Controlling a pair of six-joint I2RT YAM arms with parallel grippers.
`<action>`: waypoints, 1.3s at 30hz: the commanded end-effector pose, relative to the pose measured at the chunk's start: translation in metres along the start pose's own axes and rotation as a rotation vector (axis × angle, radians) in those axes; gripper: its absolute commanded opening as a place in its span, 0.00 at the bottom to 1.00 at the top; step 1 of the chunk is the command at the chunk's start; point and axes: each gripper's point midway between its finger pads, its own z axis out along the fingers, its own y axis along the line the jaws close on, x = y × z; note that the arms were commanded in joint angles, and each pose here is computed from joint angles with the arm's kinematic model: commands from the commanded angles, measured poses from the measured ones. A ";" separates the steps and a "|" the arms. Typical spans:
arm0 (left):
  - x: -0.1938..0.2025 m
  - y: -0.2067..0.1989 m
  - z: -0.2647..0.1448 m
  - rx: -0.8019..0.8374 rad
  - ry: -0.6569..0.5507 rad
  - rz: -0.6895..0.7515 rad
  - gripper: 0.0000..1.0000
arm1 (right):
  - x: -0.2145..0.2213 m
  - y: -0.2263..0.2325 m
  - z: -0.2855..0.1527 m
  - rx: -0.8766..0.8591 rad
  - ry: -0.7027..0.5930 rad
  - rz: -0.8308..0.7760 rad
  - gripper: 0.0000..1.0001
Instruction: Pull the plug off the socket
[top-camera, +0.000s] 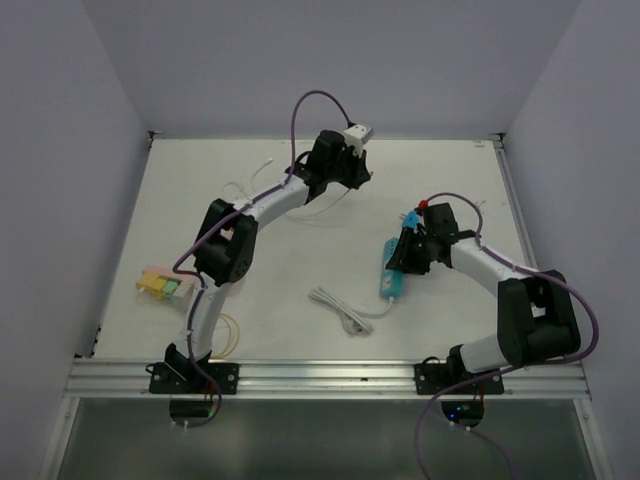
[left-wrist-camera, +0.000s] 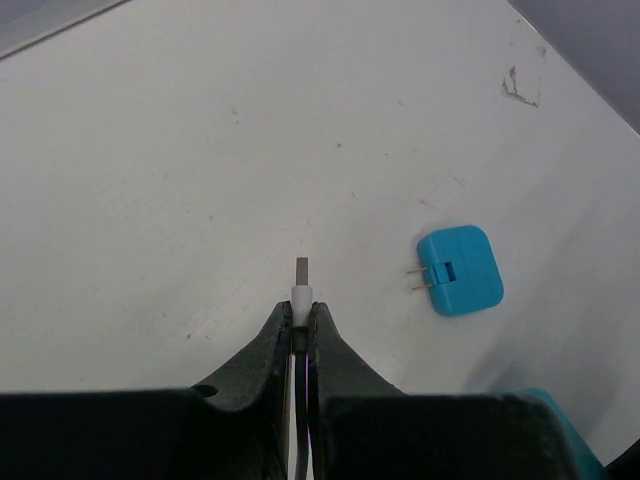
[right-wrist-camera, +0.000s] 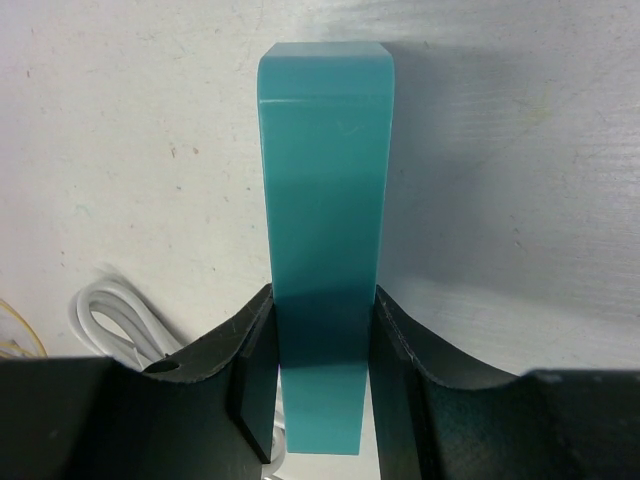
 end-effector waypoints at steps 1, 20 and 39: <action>-0.029 -0.022 0.012 0.116 -0.110 -0.094 0.08 | -0.005 0.000 -0.005 -0.006 -0.037 -0.001 0.00; -0.018 0.002 0.000 0.087 -0.121 -0.181 0.68 | -0.016 0.017 -0.010 -0.069 -0.058 -0.010 0.00; 0.039 0.113 -0.310 -0.698 -0.019 -0.197 1.00 | -0.184 0.073 -0.073 -0.176 -0.388 0.009 0.00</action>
